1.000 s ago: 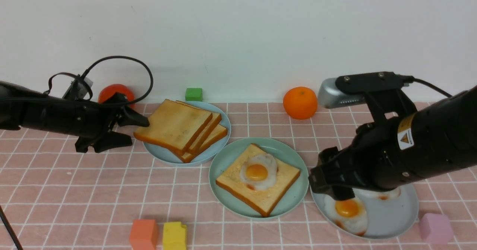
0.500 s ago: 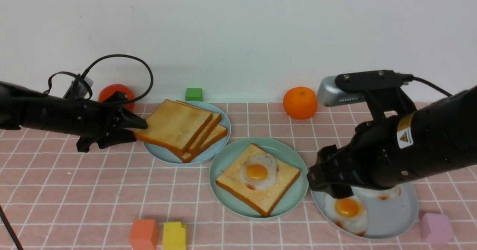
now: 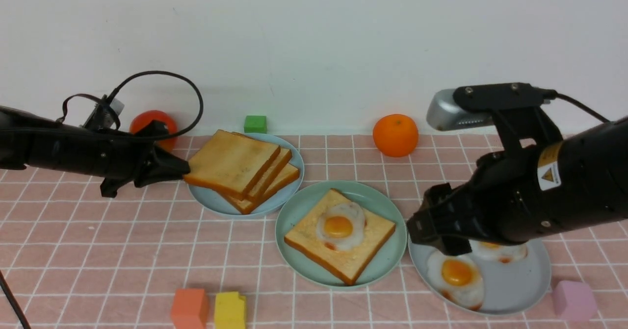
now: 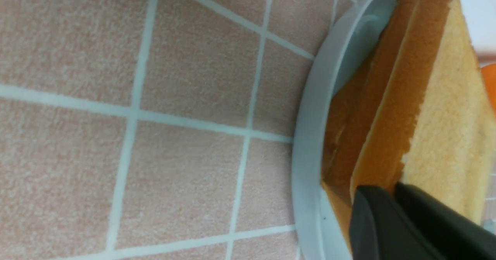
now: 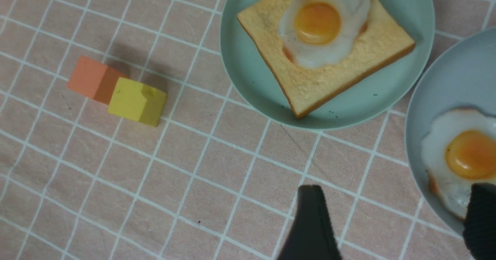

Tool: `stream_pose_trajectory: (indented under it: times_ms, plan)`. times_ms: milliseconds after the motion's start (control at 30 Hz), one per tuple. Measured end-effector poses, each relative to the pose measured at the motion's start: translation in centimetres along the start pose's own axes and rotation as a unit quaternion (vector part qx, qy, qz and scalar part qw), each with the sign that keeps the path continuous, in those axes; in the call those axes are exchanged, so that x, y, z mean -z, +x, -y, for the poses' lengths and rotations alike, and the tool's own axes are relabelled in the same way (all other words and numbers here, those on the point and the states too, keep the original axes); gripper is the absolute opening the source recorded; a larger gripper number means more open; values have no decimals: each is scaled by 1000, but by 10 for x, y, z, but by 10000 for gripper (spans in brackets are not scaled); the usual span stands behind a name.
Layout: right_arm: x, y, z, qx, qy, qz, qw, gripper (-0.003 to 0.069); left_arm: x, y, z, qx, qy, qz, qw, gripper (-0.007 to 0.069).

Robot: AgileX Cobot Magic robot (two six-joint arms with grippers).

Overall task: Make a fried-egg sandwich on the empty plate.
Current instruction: Use the left arm to grab a slice of bread, then use the left arm to place a slice of bread on the fried egg in the middle

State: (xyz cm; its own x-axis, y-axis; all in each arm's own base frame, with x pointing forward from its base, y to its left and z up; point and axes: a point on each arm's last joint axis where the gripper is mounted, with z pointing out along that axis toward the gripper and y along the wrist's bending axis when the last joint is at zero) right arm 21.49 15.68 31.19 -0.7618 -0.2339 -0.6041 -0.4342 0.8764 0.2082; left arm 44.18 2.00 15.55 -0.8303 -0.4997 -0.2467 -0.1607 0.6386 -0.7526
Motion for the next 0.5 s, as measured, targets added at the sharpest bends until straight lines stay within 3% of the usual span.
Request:
stream_pose_trajectory:
  times_ms: [233, 400, 500]
  plan:
    - [12, 1, 0, 6, 1, 9, 1000, 521, 23, -8, 19, -29, 57, -8, 998, 53]
    - [29, 3, 2, 13, 10, 26, 1000, 521, 45, 5, 64, -85, 96, -15, 992, 53]
    - [43, 3, 5, 4, 31, 49, 998, 521, 40, 36, 94, -112, 108, -44, 987, 53]
